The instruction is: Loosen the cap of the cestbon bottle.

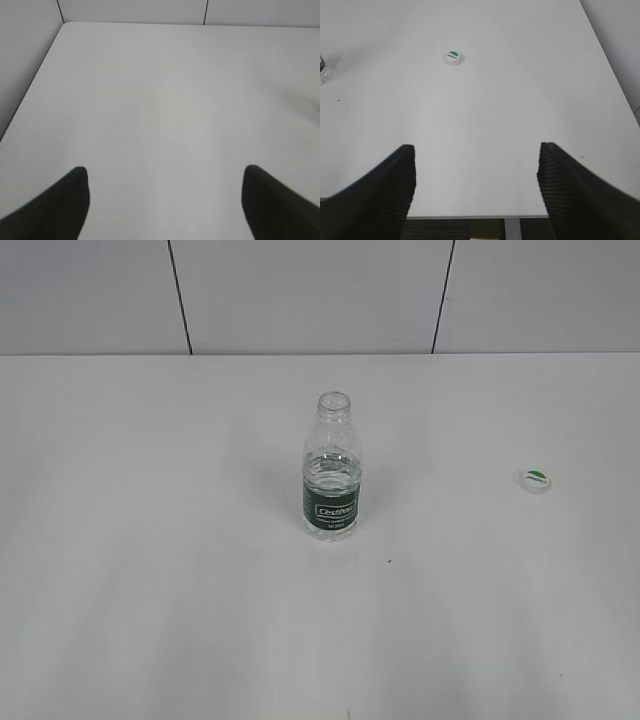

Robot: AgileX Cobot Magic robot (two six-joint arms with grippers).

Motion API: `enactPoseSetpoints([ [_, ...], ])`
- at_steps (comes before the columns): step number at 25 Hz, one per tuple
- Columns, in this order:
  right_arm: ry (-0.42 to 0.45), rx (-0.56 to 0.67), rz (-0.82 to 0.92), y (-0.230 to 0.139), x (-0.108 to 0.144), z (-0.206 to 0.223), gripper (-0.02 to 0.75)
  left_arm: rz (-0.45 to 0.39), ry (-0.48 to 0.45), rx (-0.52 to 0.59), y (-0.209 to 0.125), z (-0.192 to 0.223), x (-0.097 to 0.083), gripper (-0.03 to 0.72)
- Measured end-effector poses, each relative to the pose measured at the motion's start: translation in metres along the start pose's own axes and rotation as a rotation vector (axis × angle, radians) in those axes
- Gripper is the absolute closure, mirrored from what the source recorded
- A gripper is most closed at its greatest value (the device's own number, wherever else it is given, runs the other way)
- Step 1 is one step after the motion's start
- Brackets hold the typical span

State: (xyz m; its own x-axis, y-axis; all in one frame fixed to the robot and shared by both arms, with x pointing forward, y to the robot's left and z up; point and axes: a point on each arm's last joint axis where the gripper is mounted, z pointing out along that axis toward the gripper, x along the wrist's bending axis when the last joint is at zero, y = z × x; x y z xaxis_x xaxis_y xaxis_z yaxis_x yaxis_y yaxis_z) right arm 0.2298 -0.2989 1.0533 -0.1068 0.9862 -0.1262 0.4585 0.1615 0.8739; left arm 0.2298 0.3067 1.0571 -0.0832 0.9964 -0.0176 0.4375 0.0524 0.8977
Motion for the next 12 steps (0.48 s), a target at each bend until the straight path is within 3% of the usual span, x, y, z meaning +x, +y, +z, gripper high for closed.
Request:
enactPoseSetpoints([
  [12, 0.000, -0.001, 0.000, 0.0001, 0.0000, 0.0000, 0.158, 0.000, 0.000, 0.000, 0.0000, 0.0000, 0.0000, 0.139],
])
